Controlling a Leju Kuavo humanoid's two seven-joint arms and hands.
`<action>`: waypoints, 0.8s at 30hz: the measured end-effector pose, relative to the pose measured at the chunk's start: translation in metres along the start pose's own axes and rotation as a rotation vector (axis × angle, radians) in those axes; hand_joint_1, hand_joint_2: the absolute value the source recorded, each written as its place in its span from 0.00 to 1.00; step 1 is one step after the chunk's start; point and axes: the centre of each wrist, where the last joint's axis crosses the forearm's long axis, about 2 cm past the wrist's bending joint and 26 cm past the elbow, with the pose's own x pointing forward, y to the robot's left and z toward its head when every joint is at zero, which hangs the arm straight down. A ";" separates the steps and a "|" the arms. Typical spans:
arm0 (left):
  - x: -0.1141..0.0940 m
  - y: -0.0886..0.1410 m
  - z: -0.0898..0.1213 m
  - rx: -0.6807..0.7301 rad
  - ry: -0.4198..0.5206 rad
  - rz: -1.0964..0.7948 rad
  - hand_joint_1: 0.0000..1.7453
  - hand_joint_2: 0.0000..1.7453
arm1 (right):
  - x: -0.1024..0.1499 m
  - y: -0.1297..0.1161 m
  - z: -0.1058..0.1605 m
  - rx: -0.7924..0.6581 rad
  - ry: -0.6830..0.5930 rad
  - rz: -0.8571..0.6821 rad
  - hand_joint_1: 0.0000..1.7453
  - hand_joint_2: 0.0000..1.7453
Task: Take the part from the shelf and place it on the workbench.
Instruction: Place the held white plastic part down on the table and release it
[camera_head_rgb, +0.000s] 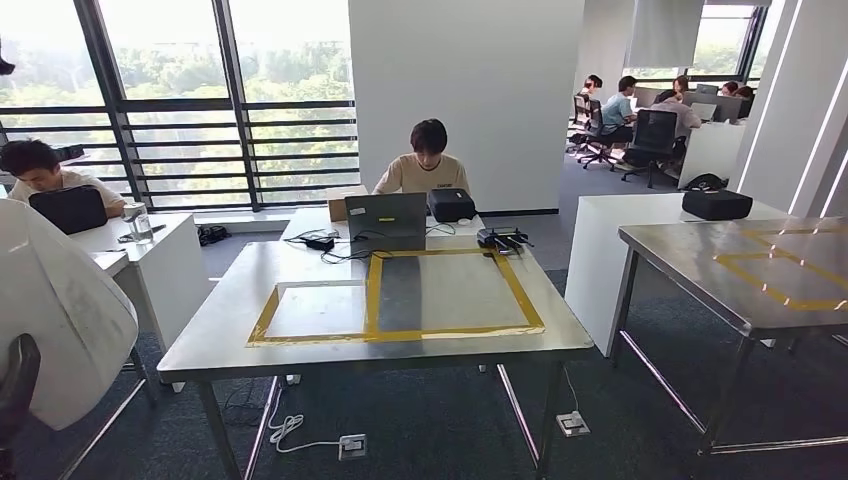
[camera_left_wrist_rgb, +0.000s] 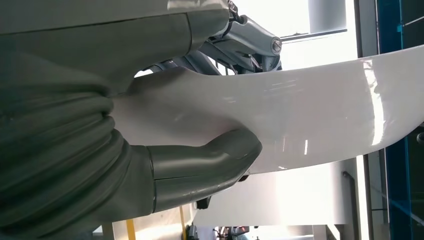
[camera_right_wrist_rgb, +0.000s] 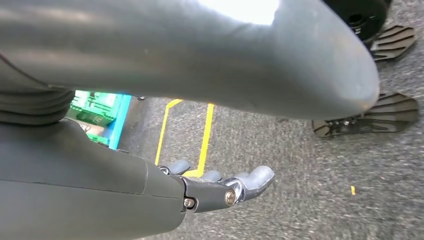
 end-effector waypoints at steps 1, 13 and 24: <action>0.000 0.000 0.000 -0.001 -0.001 -0.001 1.00 1.00 | 0.000 0.000 0.000 0.000 0.001 -0.001 0.00 0.00; 0.001 0.000 0.002 -0.006 -0.002 -0.001 1.00 1.00 | -0.001 0.001 0.000 0.003 0.005 -0.004 0.00 0.00; 0.003 -0.003 0.002 -0.010 -0.012 0.003 1.00 1.00 | 0.001 0.002 0.000 0.003 0.004 -0.007 0.00 0.00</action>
